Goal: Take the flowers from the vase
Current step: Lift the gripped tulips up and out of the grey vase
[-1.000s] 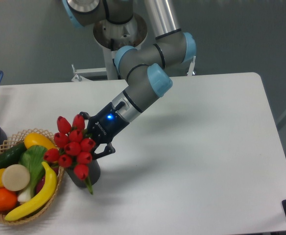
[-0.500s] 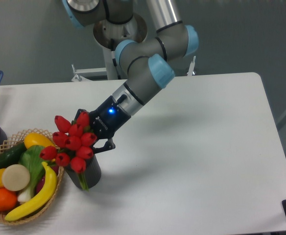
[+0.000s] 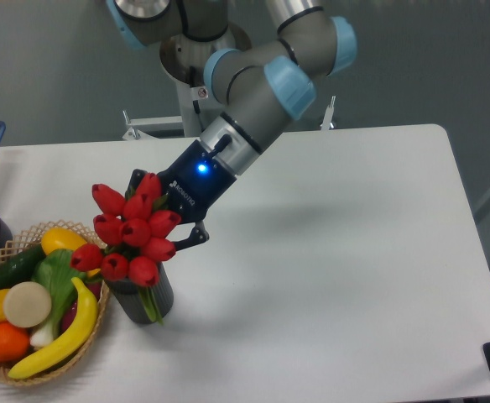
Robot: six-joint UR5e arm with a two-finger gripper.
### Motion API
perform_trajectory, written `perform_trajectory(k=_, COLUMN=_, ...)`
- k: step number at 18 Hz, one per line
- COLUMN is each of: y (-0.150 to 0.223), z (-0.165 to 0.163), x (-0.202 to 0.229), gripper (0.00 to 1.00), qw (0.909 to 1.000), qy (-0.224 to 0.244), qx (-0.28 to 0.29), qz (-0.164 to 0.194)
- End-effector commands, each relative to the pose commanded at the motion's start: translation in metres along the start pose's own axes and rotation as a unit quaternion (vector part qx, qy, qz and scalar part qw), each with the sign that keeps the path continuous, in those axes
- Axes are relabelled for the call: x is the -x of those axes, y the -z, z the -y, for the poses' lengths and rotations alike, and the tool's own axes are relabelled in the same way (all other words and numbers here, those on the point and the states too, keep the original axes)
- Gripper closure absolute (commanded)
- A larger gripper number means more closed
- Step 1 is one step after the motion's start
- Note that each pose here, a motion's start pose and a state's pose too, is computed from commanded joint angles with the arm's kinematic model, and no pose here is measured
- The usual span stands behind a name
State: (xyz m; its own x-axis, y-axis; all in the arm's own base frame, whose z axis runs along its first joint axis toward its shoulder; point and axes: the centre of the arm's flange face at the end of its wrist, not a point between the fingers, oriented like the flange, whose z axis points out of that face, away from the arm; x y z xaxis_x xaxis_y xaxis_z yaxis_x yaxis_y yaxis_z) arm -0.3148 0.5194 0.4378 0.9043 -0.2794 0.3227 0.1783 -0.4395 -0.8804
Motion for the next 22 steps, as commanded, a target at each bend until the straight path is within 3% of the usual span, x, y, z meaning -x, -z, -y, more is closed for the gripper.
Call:
perform_trajectory(k=9, y=0.033, z=0.021, x=0.004, gripper=1.0, qw=0.9993, qy=0.009, qx=-0.036, qz=-0.001)
perform_trajectory(k=22, y=0.124, z=0.077, x=0.043, gripper=0.99, qw=0.9928, qy=-0.047, qx=-0.067, qz=0.087)
